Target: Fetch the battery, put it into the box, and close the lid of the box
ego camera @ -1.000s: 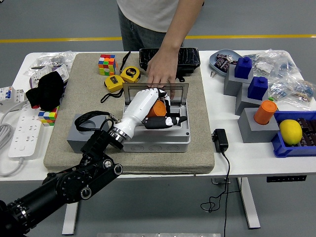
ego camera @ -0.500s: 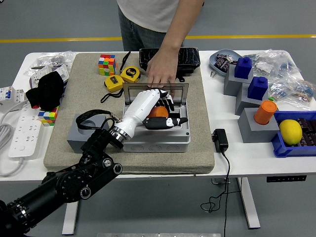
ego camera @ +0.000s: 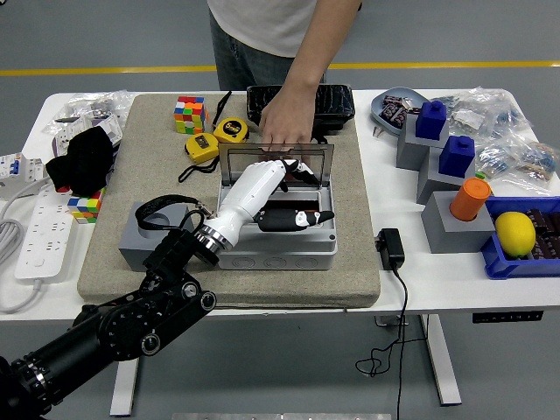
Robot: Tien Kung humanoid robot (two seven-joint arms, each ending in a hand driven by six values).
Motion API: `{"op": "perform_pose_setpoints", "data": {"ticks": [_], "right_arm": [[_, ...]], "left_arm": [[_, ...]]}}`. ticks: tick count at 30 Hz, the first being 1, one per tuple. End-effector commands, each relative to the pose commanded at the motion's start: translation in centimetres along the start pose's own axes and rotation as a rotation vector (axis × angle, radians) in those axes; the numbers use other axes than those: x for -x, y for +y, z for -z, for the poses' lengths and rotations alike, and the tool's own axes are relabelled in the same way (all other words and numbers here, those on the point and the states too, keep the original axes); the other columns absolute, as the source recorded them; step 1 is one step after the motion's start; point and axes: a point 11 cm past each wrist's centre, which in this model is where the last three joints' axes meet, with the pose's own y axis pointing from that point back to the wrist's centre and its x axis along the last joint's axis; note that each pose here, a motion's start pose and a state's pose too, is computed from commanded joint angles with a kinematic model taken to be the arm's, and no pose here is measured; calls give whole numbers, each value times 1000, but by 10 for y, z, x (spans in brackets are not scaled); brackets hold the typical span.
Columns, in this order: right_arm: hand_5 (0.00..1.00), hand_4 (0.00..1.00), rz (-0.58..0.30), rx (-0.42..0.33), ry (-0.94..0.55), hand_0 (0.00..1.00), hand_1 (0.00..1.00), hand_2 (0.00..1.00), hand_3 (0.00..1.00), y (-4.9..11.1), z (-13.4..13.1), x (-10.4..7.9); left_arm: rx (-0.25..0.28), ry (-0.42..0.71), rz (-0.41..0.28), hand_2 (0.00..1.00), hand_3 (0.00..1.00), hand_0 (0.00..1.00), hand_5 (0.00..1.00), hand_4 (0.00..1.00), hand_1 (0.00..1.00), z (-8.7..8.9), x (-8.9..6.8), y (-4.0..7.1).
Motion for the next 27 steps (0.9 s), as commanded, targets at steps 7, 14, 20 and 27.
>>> {"op": "perform_pose_setpoints", "data": {"ticks": [7,14,20,27], "right_arm": [[998,998,-2,2,0,916,886,828,844,0,-1,-1],[998,998,0,1,-3,915,886,828,844,0,0,0],[998,998,1,0,-4,915,886,828,844,0,0,0],[998,998,3,-2,-5,915,884,828,844,0,1,2]], "left_arm": [[42,3,-19,488,497,312,676,998,451,-11,-4,0],[151,18,-73,392,410,274,695,998,355,-43,-19,-2],[234,-3,-116,385,400,276,699,998,351,-67,-38,-9],[197,-104,-132,548,540,365,710,998,562,-57,-67,-25]]}}
